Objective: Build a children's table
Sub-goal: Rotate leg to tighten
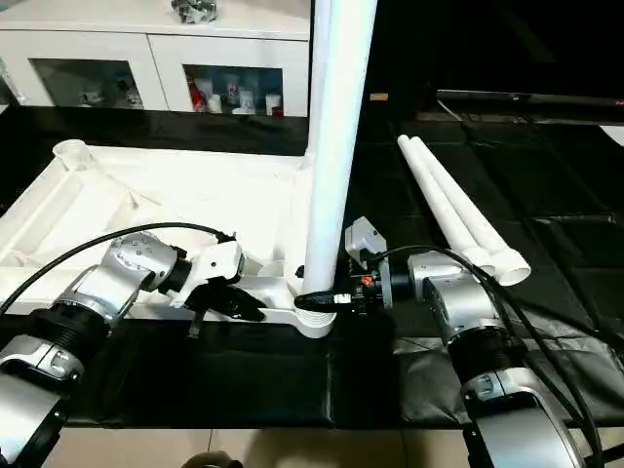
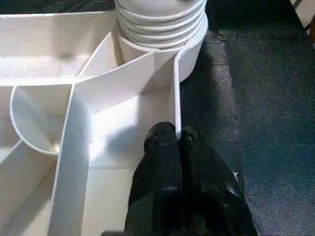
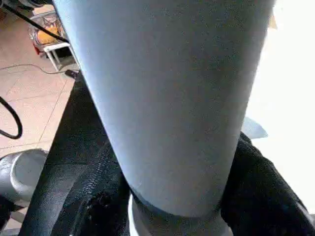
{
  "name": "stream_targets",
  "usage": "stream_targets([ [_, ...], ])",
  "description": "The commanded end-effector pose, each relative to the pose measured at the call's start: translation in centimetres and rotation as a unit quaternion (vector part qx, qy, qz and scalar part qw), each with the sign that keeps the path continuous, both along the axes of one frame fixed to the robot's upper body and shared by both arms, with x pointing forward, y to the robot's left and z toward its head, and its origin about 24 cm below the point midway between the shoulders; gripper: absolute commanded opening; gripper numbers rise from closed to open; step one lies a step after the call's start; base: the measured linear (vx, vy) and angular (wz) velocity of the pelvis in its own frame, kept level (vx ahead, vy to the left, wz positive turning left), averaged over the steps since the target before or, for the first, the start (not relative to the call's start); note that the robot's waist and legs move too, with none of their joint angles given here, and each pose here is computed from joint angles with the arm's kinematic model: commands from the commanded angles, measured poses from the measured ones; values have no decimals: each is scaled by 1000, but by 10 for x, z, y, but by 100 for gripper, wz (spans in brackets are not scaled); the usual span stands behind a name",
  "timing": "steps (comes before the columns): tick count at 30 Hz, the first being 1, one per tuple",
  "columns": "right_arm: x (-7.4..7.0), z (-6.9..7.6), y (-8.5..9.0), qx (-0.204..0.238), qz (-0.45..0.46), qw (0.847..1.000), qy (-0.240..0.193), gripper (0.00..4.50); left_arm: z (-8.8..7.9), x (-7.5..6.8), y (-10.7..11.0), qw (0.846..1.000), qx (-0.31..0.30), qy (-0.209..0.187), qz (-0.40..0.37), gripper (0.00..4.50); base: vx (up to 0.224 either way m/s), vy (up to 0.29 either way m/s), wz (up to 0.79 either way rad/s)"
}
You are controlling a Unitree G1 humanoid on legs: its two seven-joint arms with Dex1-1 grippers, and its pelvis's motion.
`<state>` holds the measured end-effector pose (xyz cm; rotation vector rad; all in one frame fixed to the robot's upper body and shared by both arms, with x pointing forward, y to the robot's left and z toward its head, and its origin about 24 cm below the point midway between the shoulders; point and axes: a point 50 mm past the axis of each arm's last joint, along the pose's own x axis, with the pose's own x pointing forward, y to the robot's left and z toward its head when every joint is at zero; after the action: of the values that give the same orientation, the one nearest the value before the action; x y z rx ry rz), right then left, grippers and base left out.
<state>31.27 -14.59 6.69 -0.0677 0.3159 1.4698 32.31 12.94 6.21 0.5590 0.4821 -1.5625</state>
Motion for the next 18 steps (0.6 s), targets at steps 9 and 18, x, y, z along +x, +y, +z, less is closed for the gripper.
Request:
stream_targets([
  [9, -3, -17, 13, 0, -77, 997, 8, 206, 4, 13, -6, 995, -19, -5, 97, 0, 0, 0, 0],
  [18, 19, -37, 69, 15, -336, 940, 62, 202, 32, 39, -56, 948, -117, -4, 295, 0, 0, 0, 0],
])
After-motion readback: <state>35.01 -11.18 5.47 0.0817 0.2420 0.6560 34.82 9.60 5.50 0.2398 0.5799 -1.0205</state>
